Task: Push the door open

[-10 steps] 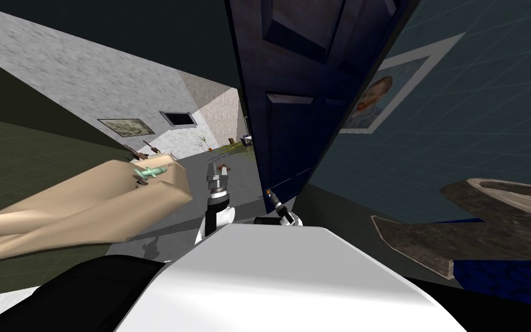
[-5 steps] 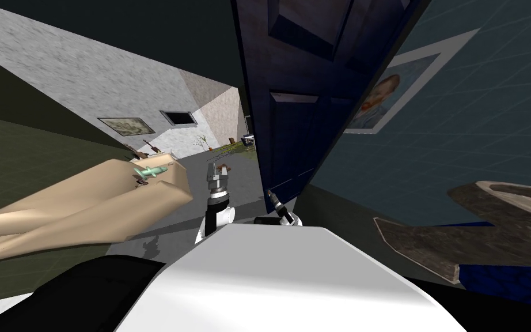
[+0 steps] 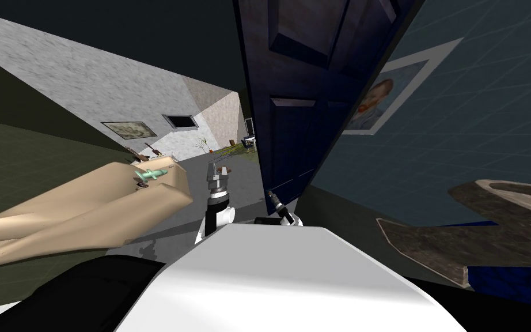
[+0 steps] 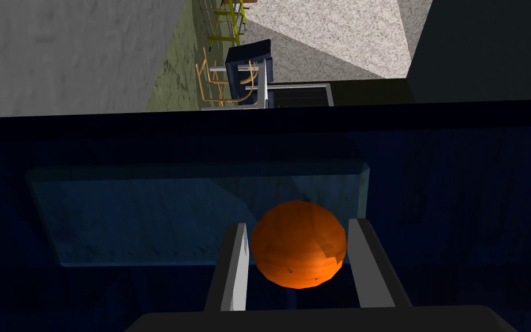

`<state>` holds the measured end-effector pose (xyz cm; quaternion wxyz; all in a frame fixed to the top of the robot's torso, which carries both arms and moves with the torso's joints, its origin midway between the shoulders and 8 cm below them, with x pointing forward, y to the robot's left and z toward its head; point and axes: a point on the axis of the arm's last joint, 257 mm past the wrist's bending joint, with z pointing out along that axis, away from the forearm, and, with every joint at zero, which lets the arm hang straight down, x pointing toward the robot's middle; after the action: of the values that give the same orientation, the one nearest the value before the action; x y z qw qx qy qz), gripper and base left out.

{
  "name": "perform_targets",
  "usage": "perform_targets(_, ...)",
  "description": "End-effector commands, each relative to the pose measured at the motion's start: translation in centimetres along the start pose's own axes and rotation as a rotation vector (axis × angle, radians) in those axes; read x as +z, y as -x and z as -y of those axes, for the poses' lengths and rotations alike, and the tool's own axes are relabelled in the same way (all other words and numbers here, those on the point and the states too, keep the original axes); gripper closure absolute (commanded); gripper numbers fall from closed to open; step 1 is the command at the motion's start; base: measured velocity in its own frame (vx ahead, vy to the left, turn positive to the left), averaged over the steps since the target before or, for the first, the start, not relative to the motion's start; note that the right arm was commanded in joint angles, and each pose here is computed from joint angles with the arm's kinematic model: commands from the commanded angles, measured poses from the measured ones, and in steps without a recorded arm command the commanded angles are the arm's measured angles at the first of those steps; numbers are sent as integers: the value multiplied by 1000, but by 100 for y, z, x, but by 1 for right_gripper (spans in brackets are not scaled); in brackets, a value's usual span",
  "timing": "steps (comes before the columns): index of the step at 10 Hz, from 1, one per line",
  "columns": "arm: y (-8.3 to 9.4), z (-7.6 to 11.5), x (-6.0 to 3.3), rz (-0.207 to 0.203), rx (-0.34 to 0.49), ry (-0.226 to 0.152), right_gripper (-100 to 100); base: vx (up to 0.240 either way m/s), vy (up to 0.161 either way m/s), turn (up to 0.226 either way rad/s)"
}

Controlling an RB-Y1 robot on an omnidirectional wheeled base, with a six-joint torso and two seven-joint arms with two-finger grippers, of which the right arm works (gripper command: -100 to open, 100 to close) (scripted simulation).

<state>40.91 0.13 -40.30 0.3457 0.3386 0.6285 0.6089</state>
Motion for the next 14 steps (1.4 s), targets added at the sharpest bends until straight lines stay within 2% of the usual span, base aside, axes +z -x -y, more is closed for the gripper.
perform_targets(1,120,-60,18,17,-7,10,100,110,93,-22)
perform_targets(4,120,-60,18,17,-7,10,100,27,15,15)
perform_targets(5,296,-46,-1,51,-15,7,100,111,115,-76)
perform_targets(10,608,-36,-36,116,-25,3,100,137,131,-53)
perform_targets(11,717,-35,-49,140,-27,2,100,117,113,-52)
perform_targets(13,717,-35,-49,140,-27,2,100,86,62,-60)
perform_targets(14,742,-36,-44,145,-25,4,-100,-74,19,-83)
